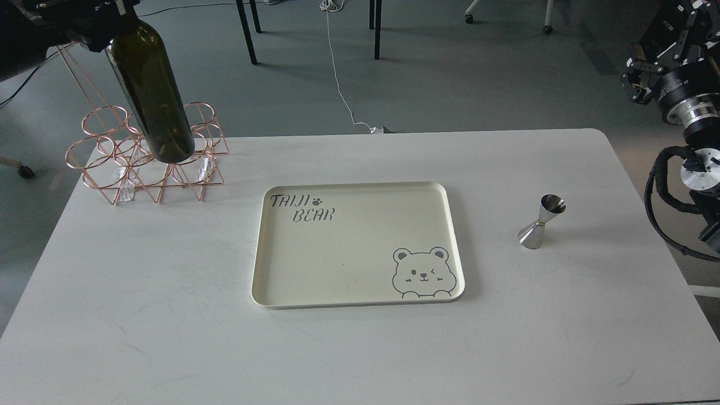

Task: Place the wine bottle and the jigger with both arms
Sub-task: 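Lift the bottle and carry it over the copper wire rack, then lower the bottle into a slot of the rack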

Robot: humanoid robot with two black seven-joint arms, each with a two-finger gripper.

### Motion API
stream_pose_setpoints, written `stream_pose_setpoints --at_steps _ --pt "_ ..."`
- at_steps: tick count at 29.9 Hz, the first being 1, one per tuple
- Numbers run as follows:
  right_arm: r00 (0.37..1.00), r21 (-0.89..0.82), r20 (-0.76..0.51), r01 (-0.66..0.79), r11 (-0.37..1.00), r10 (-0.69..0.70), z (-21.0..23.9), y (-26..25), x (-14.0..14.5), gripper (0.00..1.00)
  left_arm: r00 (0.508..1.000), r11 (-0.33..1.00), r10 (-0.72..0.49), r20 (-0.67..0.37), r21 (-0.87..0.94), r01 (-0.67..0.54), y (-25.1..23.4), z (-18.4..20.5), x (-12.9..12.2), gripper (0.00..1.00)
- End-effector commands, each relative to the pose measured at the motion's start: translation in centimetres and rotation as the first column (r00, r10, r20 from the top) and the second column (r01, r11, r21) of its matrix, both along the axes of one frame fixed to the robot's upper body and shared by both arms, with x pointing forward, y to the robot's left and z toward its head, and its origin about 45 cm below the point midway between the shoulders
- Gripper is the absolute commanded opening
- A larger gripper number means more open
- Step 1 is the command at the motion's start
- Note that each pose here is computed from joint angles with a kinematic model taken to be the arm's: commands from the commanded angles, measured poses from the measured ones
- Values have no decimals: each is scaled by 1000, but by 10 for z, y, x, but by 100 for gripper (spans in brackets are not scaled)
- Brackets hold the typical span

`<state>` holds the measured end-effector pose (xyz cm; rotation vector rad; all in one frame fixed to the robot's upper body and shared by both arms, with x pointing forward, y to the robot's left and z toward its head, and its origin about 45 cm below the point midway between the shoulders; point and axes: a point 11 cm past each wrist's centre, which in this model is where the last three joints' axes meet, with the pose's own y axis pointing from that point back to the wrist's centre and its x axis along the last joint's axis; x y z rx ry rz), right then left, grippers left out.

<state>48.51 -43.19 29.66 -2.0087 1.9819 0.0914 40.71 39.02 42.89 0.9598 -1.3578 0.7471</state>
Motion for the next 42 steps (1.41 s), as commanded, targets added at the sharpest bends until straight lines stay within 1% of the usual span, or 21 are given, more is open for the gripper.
stream_pose_setpoints --at_steps 1,15,28,35,39,42 --pt "1000 -1 2 0 1000 0 1 0 0 96 1000 999 29 -7 -16 -29 6 -7 9 17" --pt "1000 -3 2 3 1000 -3 2 -2 0 96 999 997 43 -34 -68 -45 -1 -30 28 16" --pt "1000 -3 2 3 1000 -3 2 -2 0 96 996 994 82 -43 -68 -85 12 -35 32 17" --pt "1000 -3 3 3 1000 -3 2 -2 0 96 996 994 82 -46 -70 -85 11 -37 32 17" --pt "1000 -4 1 4 1000 -4 1 -3 -1 96 995 994 82 -58 -68 -86 11 -42 31 17" --pt "1000 -4 1 4 1000 -4 1 -3 -1 96 994 995 77 -84 -51 -81 10 -53 30 18"
